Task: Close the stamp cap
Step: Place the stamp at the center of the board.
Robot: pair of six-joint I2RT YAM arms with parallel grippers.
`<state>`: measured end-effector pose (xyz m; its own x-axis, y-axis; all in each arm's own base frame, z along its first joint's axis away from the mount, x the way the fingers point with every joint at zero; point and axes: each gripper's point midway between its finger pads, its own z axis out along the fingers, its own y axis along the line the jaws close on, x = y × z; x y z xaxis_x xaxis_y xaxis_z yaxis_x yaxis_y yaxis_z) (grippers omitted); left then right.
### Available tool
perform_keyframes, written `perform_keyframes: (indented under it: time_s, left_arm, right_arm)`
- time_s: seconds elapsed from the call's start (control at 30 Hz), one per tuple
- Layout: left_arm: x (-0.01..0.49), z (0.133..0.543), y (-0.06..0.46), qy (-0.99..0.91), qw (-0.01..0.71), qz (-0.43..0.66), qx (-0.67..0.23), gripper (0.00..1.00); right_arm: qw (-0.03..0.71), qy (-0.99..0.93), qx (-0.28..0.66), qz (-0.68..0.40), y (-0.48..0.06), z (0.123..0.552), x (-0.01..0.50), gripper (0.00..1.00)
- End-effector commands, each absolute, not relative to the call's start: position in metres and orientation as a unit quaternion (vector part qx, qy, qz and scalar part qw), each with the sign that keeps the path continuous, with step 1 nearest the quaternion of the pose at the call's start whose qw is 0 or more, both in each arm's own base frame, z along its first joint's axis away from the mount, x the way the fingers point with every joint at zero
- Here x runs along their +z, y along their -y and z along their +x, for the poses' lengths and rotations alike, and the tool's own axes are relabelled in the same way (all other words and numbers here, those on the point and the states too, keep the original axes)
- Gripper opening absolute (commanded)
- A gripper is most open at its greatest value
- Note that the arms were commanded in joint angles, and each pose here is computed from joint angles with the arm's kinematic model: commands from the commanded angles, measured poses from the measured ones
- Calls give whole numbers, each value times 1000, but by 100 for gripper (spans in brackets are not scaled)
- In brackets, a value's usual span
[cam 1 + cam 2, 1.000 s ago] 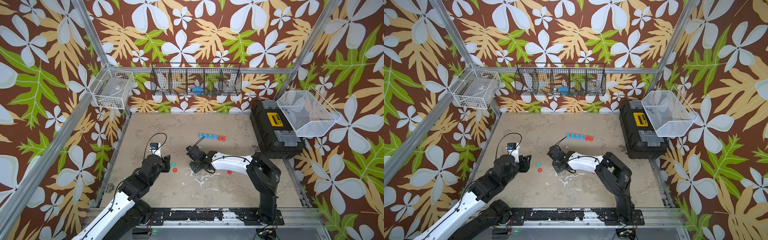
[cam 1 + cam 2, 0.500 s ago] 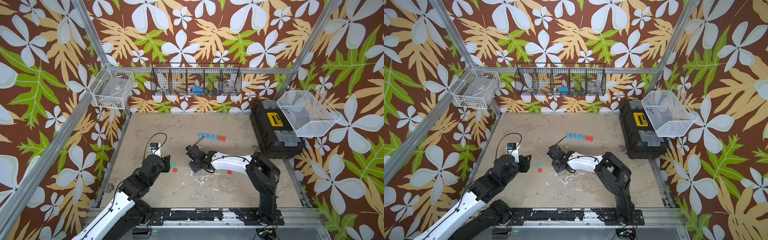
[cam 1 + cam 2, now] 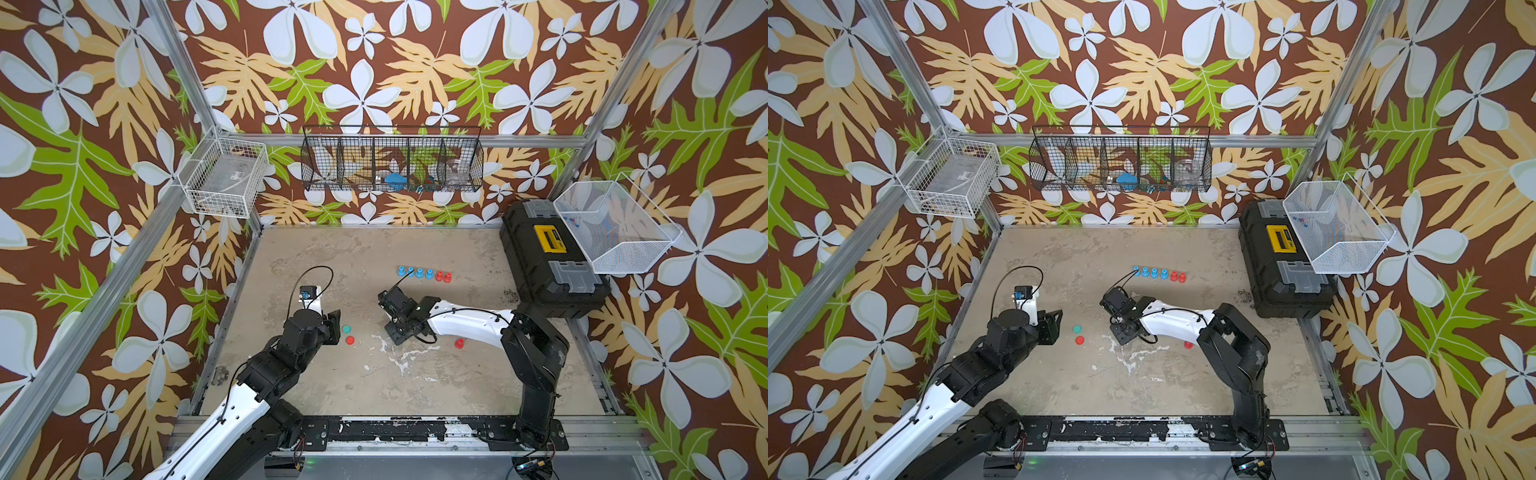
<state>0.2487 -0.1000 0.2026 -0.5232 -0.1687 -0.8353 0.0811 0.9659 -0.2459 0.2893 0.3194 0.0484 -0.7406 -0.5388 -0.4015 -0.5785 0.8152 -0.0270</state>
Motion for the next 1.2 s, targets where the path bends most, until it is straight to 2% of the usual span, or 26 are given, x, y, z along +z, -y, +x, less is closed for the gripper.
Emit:
perform_keyframes:
  time_s: [0.0, 0.77, 1.17]
  left_arm:
    - [204, 250, 100, -861, 492, -26, -128, 52]
    - [204, 250, 100, -861, 491, -25, -128, 53]
    - [205, 250, 100, -860, 492, -24, -130, 53]
  right_arm:
    - [193, -933, 59, -299, -313, 290, 58, 16]
    - [201, -940, 77, -266, -276, 317, 72, 16]
    - [185, -919, 171, -303, -281, 312, 97, 18]
